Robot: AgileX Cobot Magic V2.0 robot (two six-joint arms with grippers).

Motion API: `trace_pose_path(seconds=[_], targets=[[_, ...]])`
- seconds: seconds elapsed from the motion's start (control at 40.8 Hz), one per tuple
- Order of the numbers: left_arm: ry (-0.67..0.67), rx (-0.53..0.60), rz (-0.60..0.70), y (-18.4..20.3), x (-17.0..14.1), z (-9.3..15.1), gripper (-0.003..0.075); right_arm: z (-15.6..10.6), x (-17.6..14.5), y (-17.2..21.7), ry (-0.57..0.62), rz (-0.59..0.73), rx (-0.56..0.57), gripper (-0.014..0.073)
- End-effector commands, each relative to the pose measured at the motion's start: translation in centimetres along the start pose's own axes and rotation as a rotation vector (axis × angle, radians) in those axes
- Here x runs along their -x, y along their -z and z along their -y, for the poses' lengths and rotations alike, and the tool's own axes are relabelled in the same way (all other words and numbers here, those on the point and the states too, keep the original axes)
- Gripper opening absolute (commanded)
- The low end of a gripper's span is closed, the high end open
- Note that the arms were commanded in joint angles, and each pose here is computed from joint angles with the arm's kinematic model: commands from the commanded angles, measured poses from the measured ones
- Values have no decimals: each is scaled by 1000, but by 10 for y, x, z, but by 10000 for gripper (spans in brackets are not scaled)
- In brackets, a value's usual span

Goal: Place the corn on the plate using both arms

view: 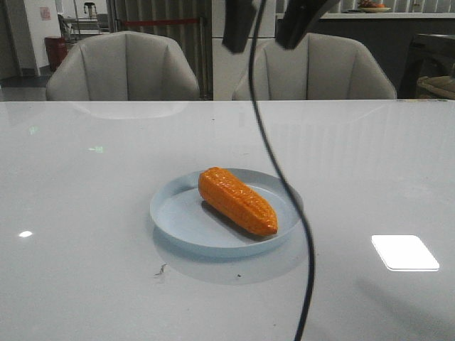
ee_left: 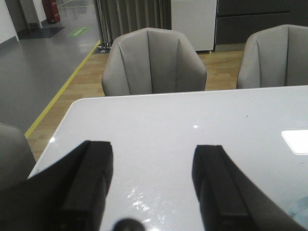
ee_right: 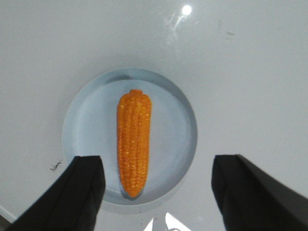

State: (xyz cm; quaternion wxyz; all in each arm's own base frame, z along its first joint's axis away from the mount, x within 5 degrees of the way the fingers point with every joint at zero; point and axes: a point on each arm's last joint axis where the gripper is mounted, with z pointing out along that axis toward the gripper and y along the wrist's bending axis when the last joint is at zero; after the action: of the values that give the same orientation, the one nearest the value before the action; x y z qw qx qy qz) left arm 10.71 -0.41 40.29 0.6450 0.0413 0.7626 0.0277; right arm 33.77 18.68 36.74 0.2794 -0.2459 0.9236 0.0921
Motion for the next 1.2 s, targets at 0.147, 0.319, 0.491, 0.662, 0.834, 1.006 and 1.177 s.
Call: trace_pose_path(seconds=[0.147,0.319,0.491,0.662,0.834,1.006,1.177], targets=[[5,-6,94,4,15,-1,435,12,-17,142,11,274,-132,572],[6,11,19,4,8,-2,435,16,-53,203,11,399,-229,572],[6,25,-44,4,2,-3,435,25,-110,231,-96,486,-279,572],[6,26,-45,4,2,-3,435,30,-174,236,-164,553,-375,572],[6,26,-45,4,2,-3,435,26,-232,230,-297,533,-419,572],[6,26,-45,4,2,-3,435,18,-271,224,-330,536,-429,572],[6,26,-45,4,2,-3,435,13,-280,232,-346,606,-431,572]])
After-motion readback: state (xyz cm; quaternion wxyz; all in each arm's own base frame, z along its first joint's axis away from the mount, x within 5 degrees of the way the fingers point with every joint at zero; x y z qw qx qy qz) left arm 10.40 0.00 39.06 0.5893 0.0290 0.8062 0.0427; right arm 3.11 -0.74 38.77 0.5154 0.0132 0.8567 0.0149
